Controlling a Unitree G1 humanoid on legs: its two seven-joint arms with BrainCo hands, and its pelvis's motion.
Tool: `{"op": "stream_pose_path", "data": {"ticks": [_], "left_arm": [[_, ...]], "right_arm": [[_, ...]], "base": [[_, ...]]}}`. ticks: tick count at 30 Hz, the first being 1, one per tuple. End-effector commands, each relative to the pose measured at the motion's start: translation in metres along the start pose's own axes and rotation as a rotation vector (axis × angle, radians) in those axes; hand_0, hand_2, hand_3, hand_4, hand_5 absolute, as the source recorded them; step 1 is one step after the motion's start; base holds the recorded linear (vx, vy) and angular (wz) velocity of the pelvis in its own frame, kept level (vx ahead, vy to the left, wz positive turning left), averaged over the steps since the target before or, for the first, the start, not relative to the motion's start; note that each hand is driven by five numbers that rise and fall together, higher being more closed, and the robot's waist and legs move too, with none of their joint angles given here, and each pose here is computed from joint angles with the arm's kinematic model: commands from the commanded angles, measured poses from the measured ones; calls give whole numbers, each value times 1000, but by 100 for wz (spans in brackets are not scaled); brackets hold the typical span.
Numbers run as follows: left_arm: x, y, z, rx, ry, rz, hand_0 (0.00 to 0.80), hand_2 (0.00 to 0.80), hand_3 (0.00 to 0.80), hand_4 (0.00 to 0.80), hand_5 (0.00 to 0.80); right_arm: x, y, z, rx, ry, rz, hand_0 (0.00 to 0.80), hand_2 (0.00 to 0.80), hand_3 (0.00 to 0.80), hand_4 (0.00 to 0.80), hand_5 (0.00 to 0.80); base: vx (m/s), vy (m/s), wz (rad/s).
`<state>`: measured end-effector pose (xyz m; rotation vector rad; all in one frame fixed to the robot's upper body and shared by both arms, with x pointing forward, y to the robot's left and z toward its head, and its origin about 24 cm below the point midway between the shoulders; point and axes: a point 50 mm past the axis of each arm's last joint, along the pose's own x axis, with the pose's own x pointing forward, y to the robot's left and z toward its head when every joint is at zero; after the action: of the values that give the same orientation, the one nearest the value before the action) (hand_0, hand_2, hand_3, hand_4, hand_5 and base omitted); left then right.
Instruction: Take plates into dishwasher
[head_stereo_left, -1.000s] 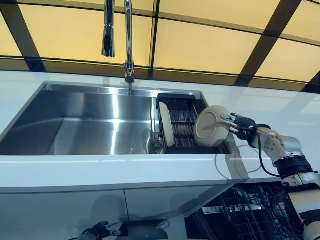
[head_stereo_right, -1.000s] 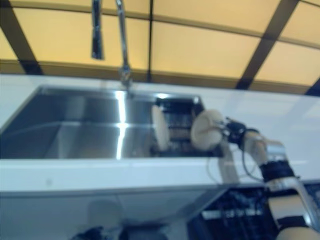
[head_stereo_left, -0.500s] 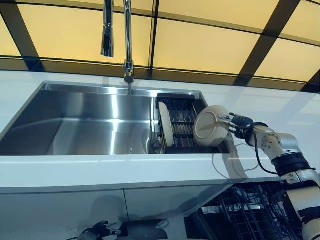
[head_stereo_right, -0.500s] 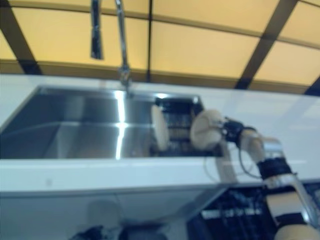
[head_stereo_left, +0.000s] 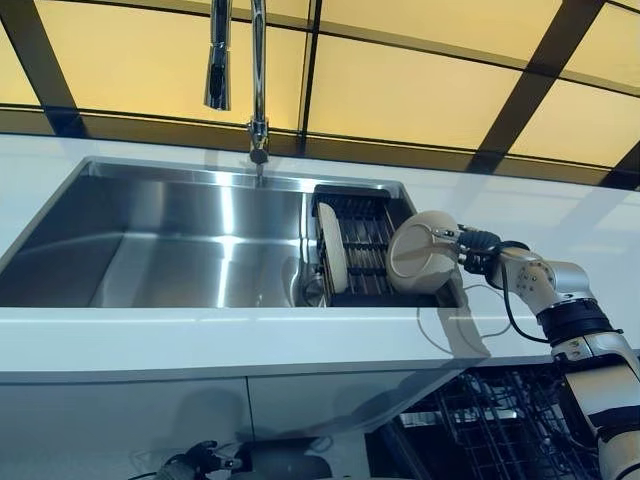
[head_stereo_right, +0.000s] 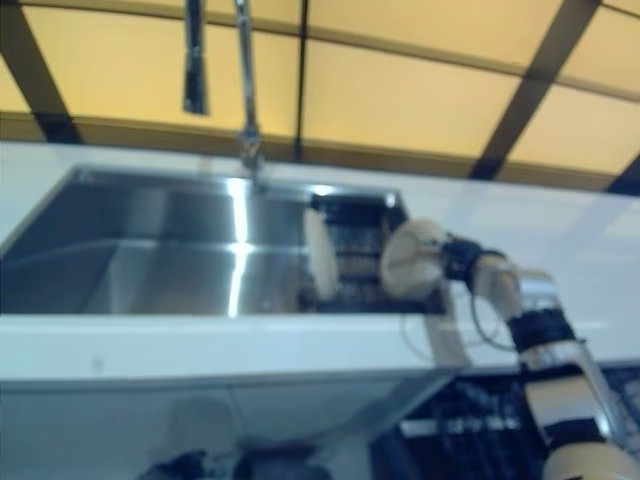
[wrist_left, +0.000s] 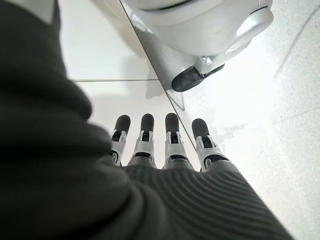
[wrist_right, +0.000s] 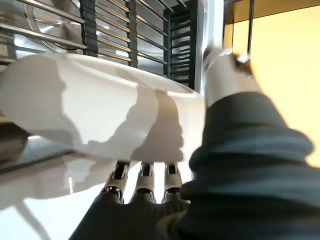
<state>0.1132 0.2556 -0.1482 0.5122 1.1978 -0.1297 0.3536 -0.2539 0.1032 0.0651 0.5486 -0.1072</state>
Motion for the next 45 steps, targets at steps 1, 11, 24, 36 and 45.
{"op": "stream_pose_path", "data": {"ticks": [1,11,24,36,45], "left_arm": [[2,17,35,63,-86,37,0,0,0,0,0],[2,19,37,63,-92,42,0,0,0,0,0],[2,18,38,63,-100,38,0,0,0,0,0],[2,2,28,78,-97,7,0,0,0,0,0],[1,-4,9,146,-39,-20,0,0,0,0,0]], "right_arm": [[-3,18,39,-40,-92,32,355,355,355,355,355],[-2,21,37,-53,-87,41,800,800,800,800,800],[-10,25,61,-79,-280,5,800,800,800,800,800],[-87,41,127,-152,-1000,-230,800,800,800,800,800],[-126,34,105,-131,-1236,-283,800,800,800,800,800]], "base": [[0,0,0],[0,0,0],[-1,6,0],[-8,87,-1],[-15,111,-23]]}}
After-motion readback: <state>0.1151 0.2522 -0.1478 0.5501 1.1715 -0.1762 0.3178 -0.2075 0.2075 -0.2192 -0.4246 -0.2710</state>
